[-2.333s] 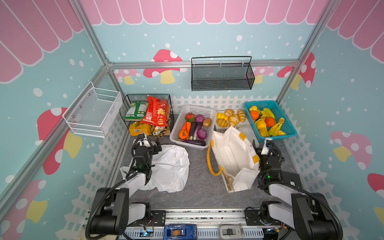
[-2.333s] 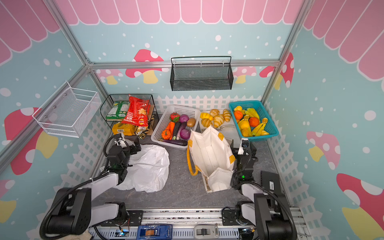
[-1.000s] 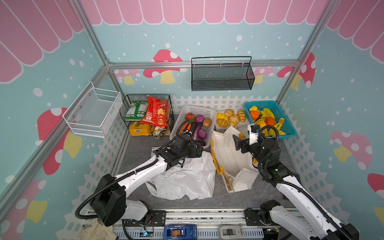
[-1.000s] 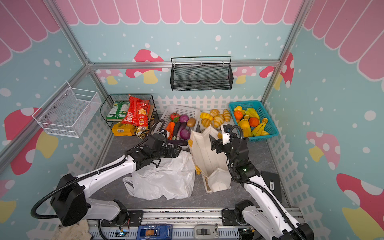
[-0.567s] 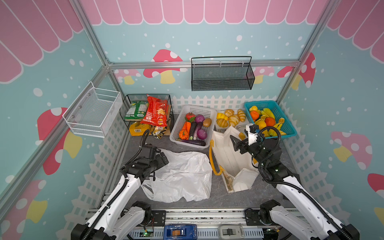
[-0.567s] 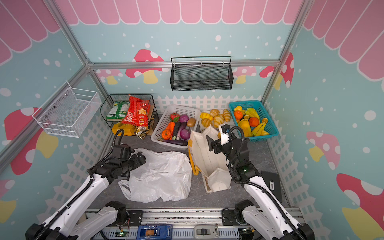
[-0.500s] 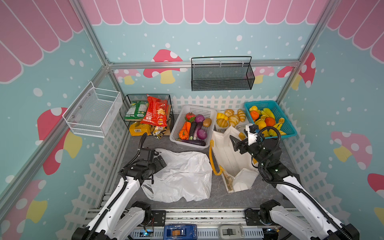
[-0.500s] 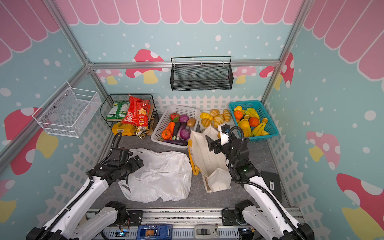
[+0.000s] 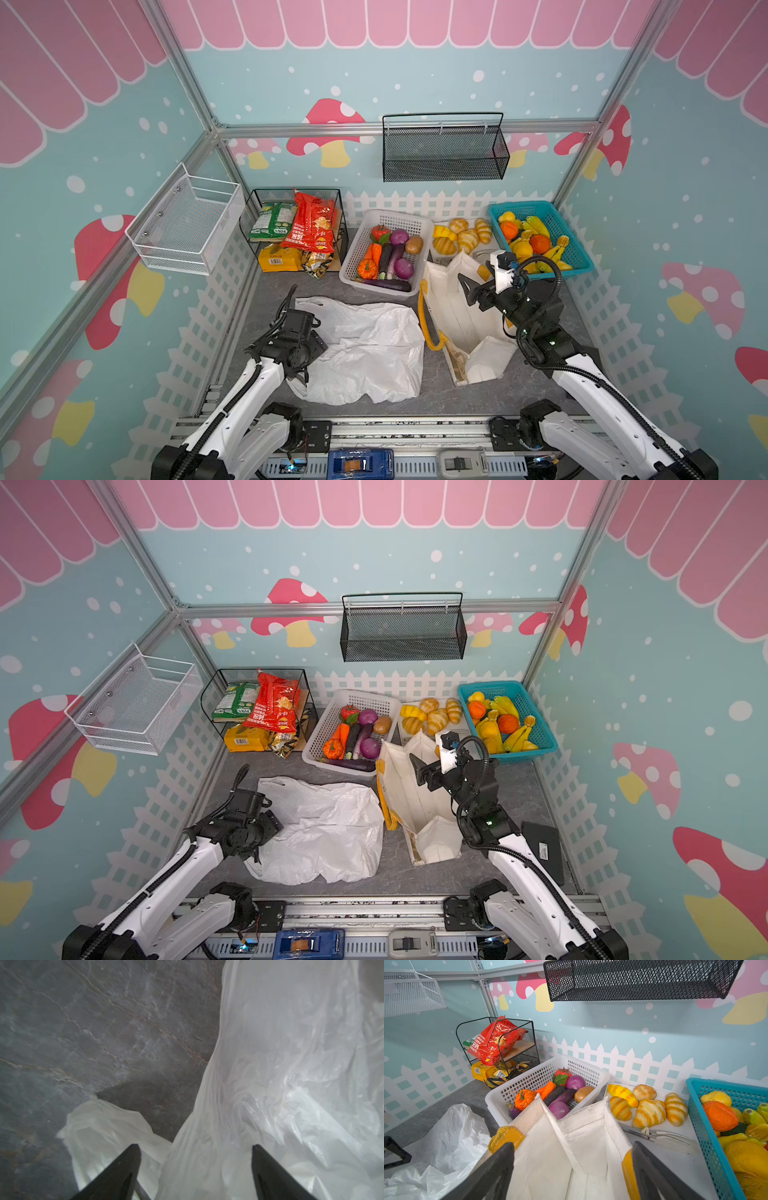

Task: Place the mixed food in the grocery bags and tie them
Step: 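Grasp the tote's yellow handle with right gripper while left gripper rises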

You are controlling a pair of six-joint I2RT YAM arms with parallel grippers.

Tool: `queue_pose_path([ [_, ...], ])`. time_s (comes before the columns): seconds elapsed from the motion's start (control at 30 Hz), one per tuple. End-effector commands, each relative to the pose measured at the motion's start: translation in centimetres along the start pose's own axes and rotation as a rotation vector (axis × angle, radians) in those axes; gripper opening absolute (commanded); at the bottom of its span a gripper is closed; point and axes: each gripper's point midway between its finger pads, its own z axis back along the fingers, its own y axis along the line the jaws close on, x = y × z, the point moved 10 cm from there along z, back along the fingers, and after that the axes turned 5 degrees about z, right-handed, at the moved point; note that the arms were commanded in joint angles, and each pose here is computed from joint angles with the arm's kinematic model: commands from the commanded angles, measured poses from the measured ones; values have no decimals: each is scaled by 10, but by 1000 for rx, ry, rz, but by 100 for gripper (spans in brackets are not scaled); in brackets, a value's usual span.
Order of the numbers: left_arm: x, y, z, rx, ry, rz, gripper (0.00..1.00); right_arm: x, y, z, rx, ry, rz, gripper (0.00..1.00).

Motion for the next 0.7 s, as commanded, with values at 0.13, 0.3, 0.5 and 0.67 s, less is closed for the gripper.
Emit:
queue_pose_path([
  [0.13, 7, -22, 6, -207, -20, -1, 35, 7, -1, 5, -35, -31, 0, 89],
  [0.3, 17, -31, 28, -283, -99, -64, 17, 14, -4, 2, -62, 5, 2, 89],
  [0.5, 54, -35, 50, -253, -355, -8, 10, 16, -5, -6, -55, 31, -10, 89],
  [0.67, 107, -17, 48, -124, -577, 229, 3, 21, -7, -11, -63, 47, 4, 89],
])
